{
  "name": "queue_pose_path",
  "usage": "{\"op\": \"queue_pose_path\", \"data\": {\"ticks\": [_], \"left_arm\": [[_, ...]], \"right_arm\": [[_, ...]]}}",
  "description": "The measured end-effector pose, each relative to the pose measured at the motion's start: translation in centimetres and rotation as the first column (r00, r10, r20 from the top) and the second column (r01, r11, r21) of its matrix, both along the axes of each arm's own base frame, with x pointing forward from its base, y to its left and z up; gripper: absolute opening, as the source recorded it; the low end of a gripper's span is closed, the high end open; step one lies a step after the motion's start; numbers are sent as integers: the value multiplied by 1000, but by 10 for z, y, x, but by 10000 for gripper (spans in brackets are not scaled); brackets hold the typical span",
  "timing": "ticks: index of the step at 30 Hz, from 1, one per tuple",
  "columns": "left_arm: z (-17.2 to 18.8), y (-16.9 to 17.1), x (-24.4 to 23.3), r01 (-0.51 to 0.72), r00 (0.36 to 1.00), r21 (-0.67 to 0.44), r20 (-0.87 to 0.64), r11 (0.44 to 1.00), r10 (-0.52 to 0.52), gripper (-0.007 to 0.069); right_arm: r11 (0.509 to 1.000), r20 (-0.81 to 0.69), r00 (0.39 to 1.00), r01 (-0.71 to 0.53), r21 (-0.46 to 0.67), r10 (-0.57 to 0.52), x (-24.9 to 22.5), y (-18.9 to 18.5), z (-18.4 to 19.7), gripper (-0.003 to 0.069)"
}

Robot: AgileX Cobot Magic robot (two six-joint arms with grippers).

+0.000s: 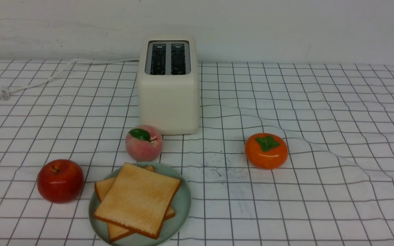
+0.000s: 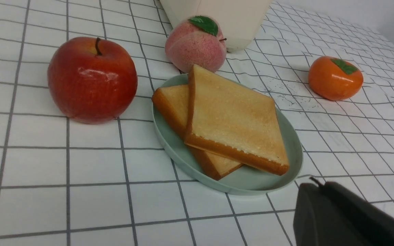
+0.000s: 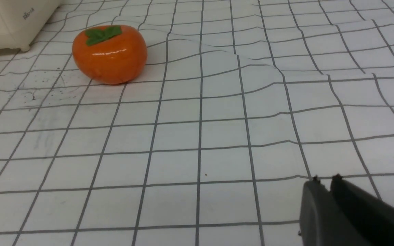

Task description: Take toasted bread from bread machine on white checkered table place on plate.

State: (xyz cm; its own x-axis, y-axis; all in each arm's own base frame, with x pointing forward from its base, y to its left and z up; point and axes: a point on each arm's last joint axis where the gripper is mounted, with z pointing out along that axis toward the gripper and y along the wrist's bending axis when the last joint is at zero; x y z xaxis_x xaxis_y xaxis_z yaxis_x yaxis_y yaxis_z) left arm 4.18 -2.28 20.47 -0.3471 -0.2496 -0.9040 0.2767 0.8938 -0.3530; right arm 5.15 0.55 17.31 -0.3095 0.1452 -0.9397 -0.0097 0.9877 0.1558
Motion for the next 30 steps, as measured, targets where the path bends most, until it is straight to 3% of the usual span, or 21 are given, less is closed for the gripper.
{"op": "queue_pose_path", "data": {"ticks": [5,8,12,18,30], "left_arm": [[3,5,4,-62,995,41,81,997,58,-7],[4,12,9,-189,970,6,159,982,186,-13],[-10,16,13,-261,954,-25,149,965,262,-13],[-34,16,10,-265,963,42,-43,963,267,-13],[-35,16,10,-267,961,40,-56,963,269,-13]], "right_arm": [[1000,0,1000,0,-1,0,0,0,0,53],[1000,0,1000,-1,1,1,0,0,0,53],[1000,-1,1000,-1,3,1,0,0,0,53],[1000,-1,1000,-1,3,1,0,0,0,63],[1000,-2,1000,-1,3,1,0,0,0,82]]}}
